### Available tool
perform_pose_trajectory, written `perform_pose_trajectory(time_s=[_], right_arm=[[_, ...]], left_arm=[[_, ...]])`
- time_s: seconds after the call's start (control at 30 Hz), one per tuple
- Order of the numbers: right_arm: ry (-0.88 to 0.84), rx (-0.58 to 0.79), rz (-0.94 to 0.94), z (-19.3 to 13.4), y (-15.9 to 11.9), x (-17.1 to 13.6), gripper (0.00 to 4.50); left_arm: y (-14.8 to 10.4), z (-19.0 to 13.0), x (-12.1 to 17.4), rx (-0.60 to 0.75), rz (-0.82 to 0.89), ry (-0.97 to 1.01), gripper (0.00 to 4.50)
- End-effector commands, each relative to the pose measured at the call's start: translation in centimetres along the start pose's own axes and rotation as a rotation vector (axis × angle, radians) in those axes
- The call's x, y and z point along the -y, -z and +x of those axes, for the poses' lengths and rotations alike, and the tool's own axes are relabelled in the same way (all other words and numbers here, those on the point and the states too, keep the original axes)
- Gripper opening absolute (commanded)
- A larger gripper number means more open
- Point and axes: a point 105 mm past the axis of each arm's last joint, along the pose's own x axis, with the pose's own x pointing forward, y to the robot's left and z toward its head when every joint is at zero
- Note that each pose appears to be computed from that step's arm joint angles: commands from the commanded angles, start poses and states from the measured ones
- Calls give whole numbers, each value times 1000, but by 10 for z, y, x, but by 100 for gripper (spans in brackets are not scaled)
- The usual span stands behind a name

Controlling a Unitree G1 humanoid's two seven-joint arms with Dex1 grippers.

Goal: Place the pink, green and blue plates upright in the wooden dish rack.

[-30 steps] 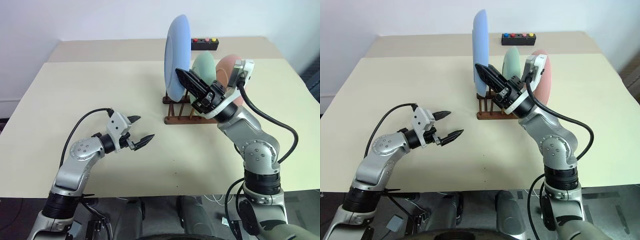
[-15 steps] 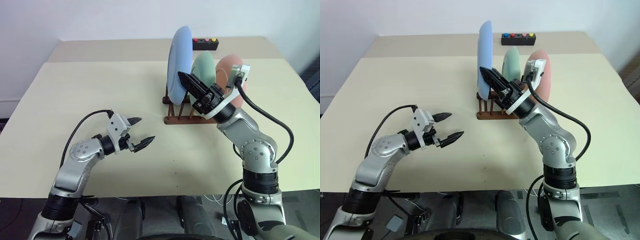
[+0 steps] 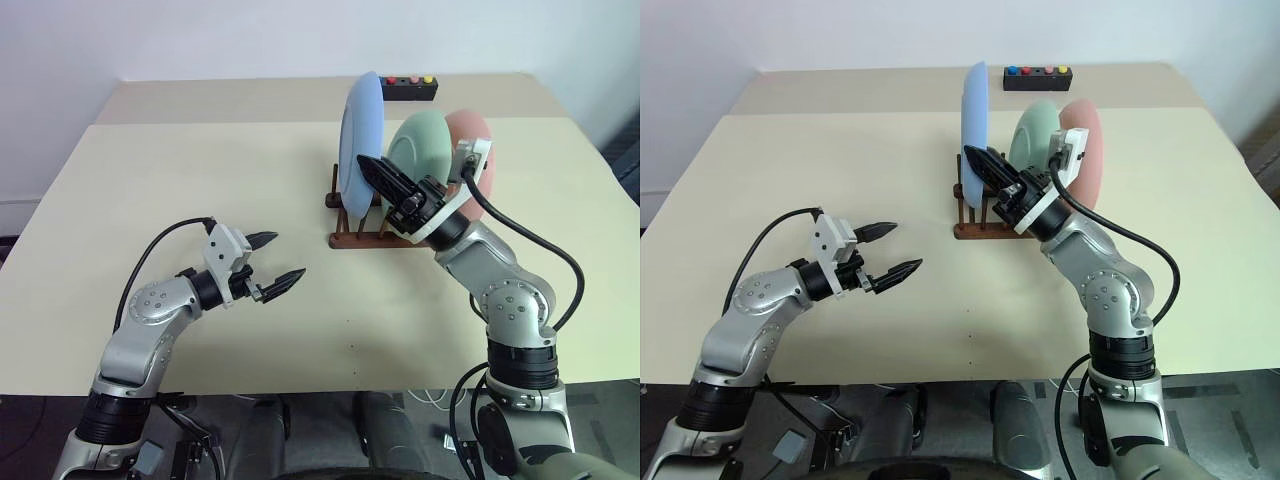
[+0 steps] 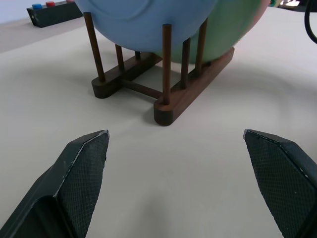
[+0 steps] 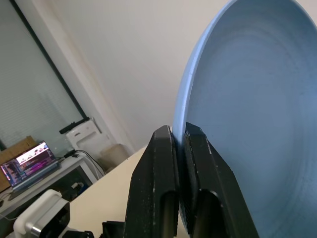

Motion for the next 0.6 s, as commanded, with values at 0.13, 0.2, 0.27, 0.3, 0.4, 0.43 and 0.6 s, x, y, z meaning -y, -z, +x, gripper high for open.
perform_pose_trajectory(time_s=[0.13,0.2,0.27,0.3,0.4,0.43,0.6], right_arm=[[-26,22,-27,-1,-8,-5,311],[-23,20,-47,-1,-9,-5,411],[-14,26,-66,0,-10,-4,447],[-11,32,-76,0,-12,-4,447],[-8,57,-99,2,-18,-4,447],[-18,61,-146,4,-23,-6,447],[-57,61,-366,5,-45,-15,447]], left_arm=[[-12,-1,0,36,35,0,450],[-12,-1,1,36,35,2,450],[-12,-1,1,35,35,2,450],[-12,-1,1,35,35,2,450],[-12,0,1,35,35,3,450],[-12,0,1,36,35,4,450],[-13,1,2,39,34,5,450]])
